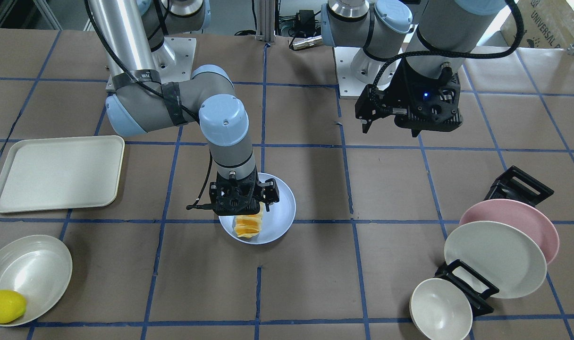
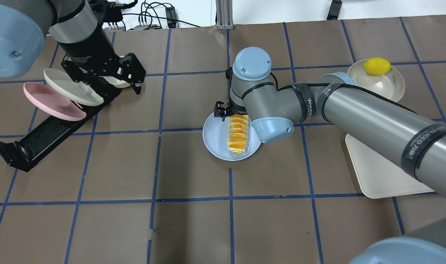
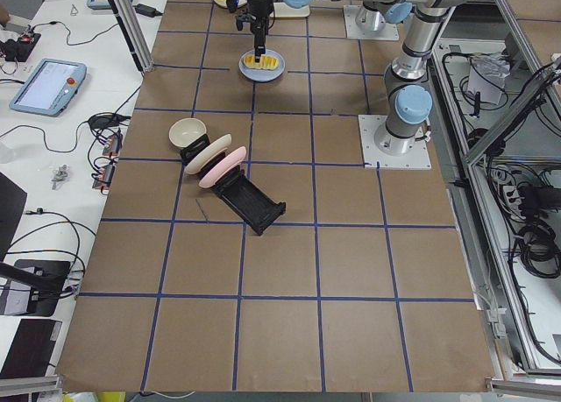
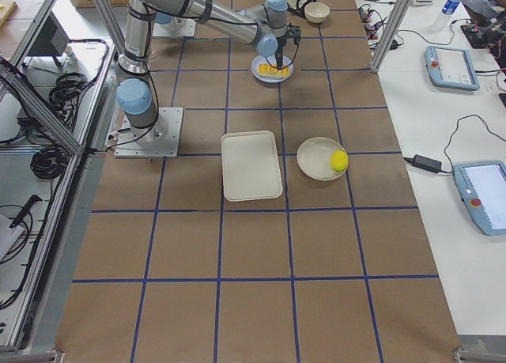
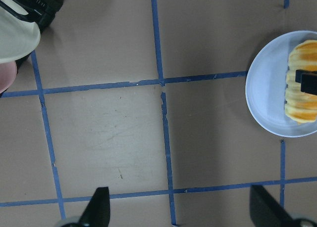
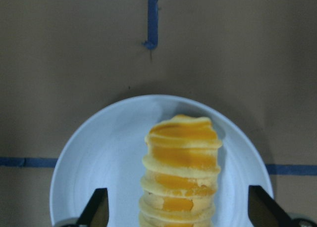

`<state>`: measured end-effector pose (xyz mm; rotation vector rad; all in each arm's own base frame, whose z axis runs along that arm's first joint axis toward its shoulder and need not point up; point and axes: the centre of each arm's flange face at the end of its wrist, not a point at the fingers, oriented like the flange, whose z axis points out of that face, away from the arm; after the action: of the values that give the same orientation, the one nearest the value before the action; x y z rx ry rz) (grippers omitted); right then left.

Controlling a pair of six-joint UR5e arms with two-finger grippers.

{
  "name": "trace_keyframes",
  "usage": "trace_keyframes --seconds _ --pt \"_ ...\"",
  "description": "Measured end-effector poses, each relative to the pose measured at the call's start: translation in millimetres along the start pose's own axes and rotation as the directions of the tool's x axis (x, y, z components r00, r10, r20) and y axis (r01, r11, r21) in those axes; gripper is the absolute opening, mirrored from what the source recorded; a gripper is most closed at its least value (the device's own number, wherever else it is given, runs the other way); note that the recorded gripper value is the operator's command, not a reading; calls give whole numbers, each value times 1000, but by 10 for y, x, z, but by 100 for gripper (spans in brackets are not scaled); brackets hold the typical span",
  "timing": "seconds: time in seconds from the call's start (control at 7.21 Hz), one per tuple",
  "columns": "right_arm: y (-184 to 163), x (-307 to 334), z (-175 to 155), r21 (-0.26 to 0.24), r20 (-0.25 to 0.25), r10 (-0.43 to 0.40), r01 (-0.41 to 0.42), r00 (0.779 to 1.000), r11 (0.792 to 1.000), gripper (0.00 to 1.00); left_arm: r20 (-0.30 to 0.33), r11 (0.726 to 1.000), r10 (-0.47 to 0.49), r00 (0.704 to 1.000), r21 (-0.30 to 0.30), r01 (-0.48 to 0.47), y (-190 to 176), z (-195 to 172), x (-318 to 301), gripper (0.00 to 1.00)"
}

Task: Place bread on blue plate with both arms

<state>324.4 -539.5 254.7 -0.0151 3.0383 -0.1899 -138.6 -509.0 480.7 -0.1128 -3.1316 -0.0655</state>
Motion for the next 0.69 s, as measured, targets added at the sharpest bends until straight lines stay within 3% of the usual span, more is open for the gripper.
trace_keyframes --seconds 0.28,0.55,0.69 --pt "-343 188 -638 -1 -17 3 -3 1000 1000 100 1 1000 -2 1000 -3 2 -5 12 -1 100" --pt "-571 717 -1208 34 -64 -26 28 998 999 100 2 1000 -3 1000 -4 3 -1 11 -1 100" --pt "-606 1090 -1451 26 -80 14 -12 997 1000 100 2 1000 -3 1000 -4 3 -1 11 -2 100"
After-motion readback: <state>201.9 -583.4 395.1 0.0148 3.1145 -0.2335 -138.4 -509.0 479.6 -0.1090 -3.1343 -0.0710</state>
